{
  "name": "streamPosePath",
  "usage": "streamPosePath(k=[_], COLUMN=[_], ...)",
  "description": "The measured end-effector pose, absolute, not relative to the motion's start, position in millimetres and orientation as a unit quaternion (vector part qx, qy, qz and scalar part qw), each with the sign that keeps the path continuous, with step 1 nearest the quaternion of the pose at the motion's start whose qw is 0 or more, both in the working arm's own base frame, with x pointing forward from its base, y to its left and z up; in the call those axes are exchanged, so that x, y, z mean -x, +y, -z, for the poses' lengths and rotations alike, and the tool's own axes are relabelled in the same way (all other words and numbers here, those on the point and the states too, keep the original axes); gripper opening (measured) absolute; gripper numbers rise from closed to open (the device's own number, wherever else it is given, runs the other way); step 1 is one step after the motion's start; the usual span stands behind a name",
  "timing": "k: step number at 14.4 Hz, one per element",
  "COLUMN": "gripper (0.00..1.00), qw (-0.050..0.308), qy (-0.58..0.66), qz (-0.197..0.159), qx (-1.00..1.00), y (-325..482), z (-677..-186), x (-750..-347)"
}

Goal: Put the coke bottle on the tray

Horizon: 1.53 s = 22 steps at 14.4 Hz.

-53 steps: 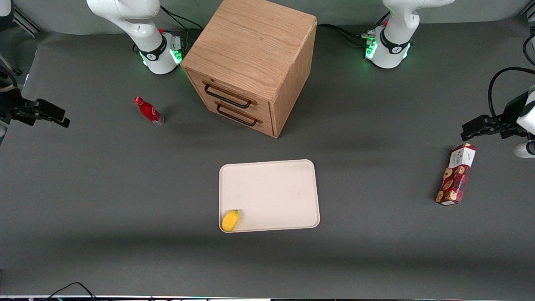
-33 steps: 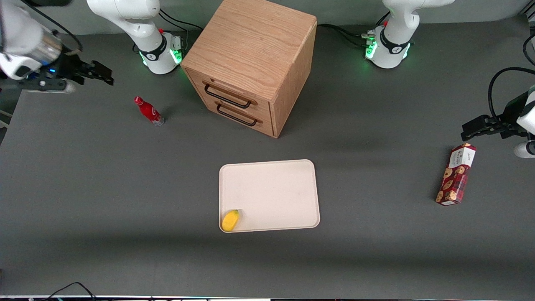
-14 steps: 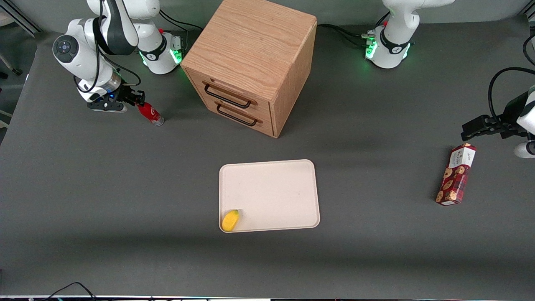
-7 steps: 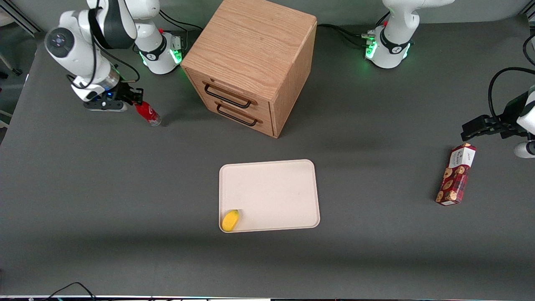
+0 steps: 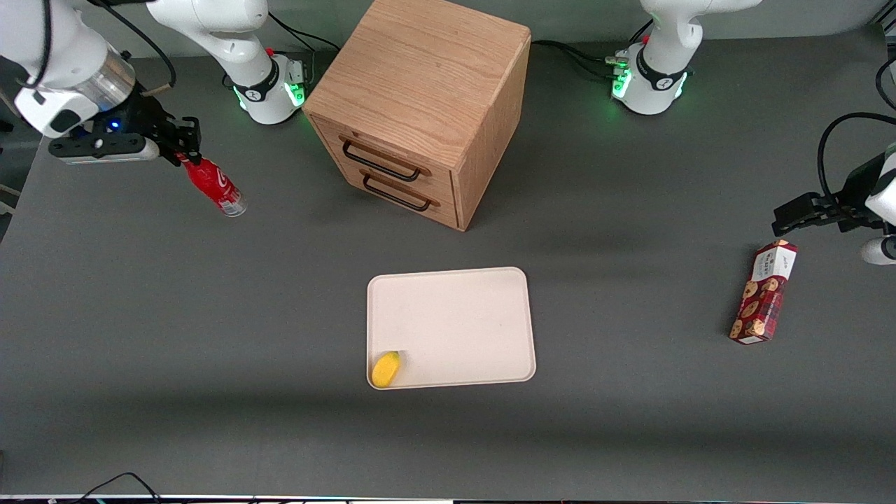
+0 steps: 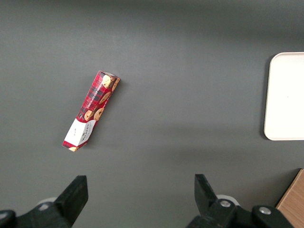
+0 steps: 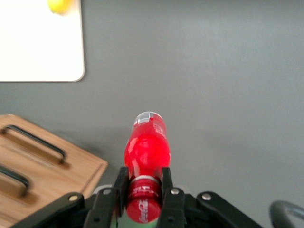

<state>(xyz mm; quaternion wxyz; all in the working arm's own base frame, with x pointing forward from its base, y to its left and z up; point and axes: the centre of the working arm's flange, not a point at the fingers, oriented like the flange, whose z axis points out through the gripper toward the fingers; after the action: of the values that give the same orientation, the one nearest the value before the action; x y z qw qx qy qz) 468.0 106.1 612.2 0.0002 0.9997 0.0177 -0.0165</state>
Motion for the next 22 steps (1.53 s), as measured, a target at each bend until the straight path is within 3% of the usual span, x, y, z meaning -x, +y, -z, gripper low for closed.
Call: streamPosePath(k=[3, 6, 10, 15, 19, 20, 22], gripper=[0.32, 0.32, 0.32, 0.32, 0.32, 0.37, 0.56], qw=[-0.024, -0.043, -0.030, -0.012, -0.010, -0.010, -0.008], qy=[-0.018, -0.082, -0.151, -0.189, -0.188, -0.189, -0.186], qz=[0.042, 0.086, 0.074, 0.049, 0.046, 0.045, 0.031], qx=[-0.999, -0.992, -0.985, -0.981, -0.981, -0.981, -0.982], y=[158, 223, 287, 342, 344, 344, 343], z=[-629, -576, -477, -371, -341, -342, -349], x=[-521, -556, -593, -606, -612, -613, -615])
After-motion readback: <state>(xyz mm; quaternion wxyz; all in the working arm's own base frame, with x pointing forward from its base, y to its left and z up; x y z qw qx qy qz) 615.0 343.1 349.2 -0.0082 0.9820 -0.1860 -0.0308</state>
